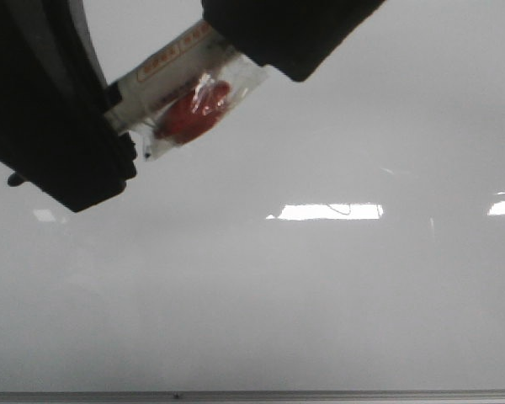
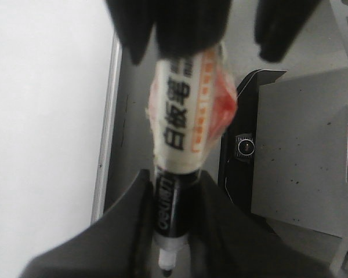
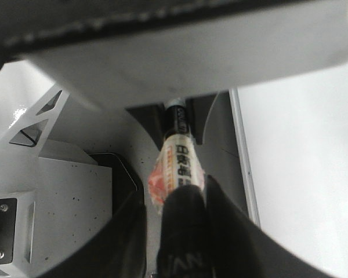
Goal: Write number 9 on whiteboard
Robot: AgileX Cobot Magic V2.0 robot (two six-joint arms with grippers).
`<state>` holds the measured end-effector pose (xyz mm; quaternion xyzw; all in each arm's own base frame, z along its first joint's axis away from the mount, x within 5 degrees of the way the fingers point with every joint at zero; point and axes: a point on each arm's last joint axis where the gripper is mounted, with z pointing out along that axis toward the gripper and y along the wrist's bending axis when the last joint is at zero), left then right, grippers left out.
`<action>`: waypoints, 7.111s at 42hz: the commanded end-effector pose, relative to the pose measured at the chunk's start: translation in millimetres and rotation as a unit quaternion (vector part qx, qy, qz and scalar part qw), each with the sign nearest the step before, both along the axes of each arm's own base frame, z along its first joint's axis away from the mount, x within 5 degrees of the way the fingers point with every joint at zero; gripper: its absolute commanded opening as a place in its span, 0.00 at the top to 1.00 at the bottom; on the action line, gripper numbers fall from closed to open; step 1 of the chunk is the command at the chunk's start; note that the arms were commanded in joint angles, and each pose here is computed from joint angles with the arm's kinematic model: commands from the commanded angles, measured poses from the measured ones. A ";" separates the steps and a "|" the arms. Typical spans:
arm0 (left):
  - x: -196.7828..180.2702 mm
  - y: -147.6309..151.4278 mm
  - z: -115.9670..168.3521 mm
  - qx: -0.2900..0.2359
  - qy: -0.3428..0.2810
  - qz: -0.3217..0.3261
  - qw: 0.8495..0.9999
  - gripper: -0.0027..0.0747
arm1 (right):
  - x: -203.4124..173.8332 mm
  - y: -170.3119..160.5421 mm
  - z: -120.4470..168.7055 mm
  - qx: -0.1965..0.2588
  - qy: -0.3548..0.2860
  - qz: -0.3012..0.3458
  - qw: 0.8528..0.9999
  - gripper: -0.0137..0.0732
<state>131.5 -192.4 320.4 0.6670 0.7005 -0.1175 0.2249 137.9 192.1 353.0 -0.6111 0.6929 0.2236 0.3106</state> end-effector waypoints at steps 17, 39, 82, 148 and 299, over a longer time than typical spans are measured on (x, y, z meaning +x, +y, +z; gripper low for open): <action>-2.0 -2.1 17.8 -0.045 -0.023 0.002 0.999 0.90 | -1.3 -0.8 13.6 0.019 -0.015 0.000 1.000 0.75; -1.3 46.9 50.6 -0.084 -0.081 0.122 0.986 0.37 | 16.4 -34.8 26.8 -0.049 -0.043 -0.142 0.988 0.89; 0.9 131.4 51.7 -0.159 -0.118 0.380 0.903 0.44 | 76.0 -98.1 12.9 0.210 -0.022 -0.428 0.879 0.89; 1.0 131.4 51.8 -0.160 -0.119 0.380 0.903 0.47 | 172.0 -66.1 -51.9 0.054 0.090 -0.400 0.911 0.91; 143.3 174.3 -37.2 -0.320 -0.195 0.582 0.722 0.90 | -4.1 -134.2 39.6 -0.067 -0.028 -0.355 0.932 0.23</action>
